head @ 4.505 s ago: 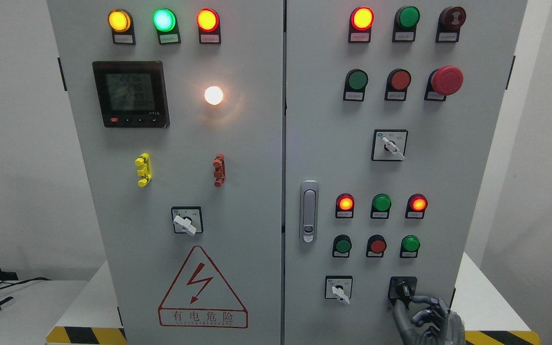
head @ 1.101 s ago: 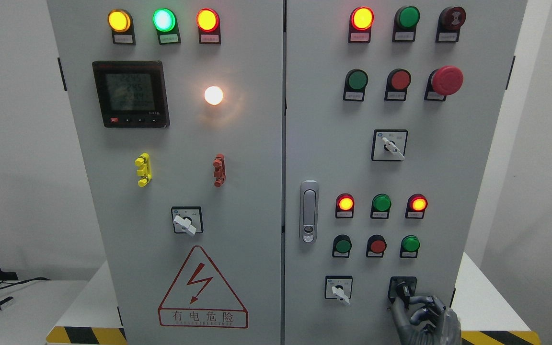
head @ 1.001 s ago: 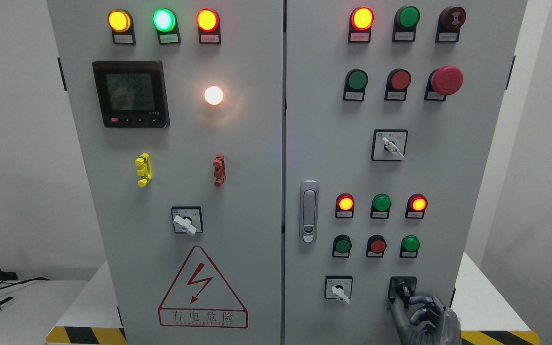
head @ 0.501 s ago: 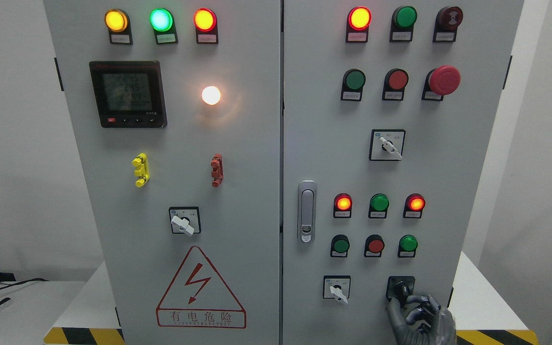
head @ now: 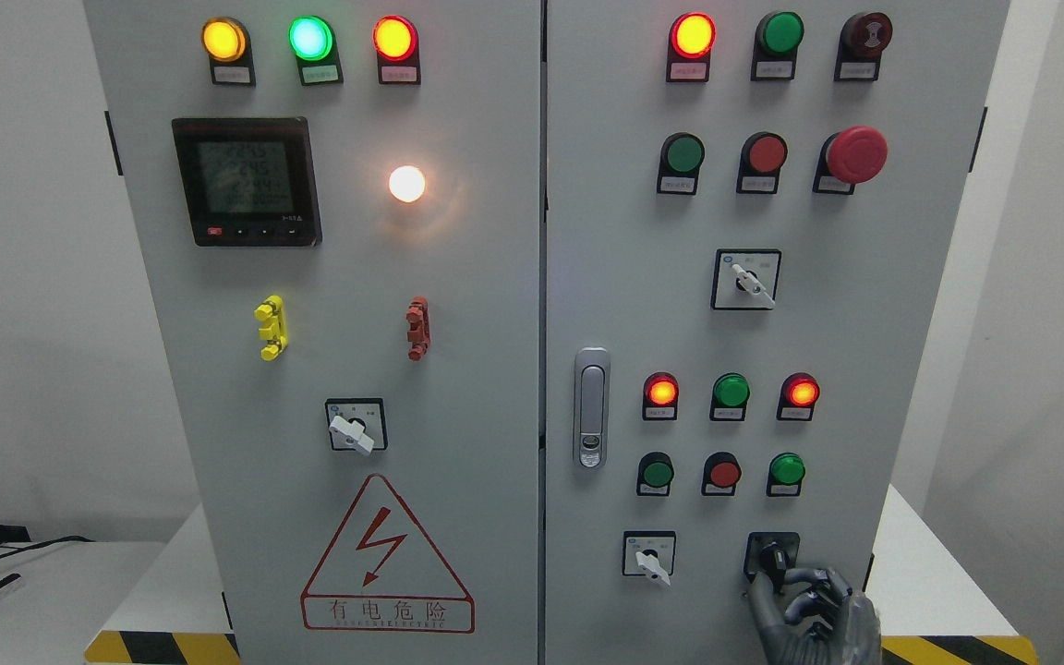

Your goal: Trip black knob to open circuit

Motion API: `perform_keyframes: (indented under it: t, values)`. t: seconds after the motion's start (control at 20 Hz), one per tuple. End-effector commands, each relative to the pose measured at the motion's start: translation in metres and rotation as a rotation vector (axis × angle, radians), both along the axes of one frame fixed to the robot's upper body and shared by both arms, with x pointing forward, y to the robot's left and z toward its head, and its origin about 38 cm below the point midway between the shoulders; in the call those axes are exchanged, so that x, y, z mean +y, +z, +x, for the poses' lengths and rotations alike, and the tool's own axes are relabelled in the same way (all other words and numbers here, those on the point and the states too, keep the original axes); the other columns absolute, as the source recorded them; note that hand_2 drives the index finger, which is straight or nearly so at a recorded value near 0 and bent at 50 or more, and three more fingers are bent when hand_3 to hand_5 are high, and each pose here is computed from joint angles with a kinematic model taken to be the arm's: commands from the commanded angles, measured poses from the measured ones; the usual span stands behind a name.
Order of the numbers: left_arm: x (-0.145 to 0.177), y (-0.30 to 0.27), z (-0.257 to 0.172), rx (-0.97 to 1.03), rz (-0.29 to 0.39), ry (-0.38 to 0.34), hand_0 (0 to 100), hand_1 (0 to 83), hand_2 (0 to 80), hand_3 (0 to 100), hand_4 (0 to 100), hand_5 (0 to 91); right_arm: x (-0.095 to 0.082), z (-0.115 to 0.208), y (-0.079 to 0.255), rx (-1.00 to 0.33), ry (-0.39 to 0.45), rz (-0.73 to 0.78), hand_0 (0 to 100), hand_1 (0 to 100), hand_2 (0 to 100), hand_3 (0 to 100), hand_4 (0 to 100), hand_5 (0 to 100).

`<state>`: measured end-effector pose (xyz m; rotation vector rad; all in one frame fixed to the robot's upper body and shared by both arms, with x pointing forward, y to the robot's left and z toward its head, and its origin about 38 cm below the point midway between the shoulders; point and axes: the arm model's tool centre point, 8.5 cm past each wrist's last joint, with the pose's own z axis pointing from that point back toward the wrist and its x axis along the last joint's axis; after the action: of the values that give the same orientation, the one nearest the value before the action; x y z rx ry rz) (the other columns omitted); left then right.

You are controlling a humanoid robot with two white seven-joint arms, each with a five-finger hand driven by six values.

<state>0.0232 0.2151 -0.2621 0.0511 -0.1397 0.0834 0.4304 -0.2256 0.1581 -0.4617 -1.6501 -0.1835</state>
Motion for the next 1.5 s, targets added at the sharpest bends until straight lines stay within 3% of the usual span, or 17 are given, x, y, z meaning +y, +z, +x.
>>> perform_keyframes:
  t: [0.0, 1.45]
  values:
    - [0.000, 0.000, 0.000, -0.001, 0.000, -0.031, 12, 38.9, 0.0, 0, 0, 0.0, 0.001, 0.001, 0.001, -0.003, 0.001, 0.005, 43, 83, 57, 91, 85, 94]
    - [0.000, 0.000, 0.000, 0.001, -0.001, -0.031, 12, 38.9, 0.0, 0, 0, 0.0, 0.011, 0.002, 0.000, 0.003, 0.046, 0.042, 45, 86, 58, 92, 86, 94]
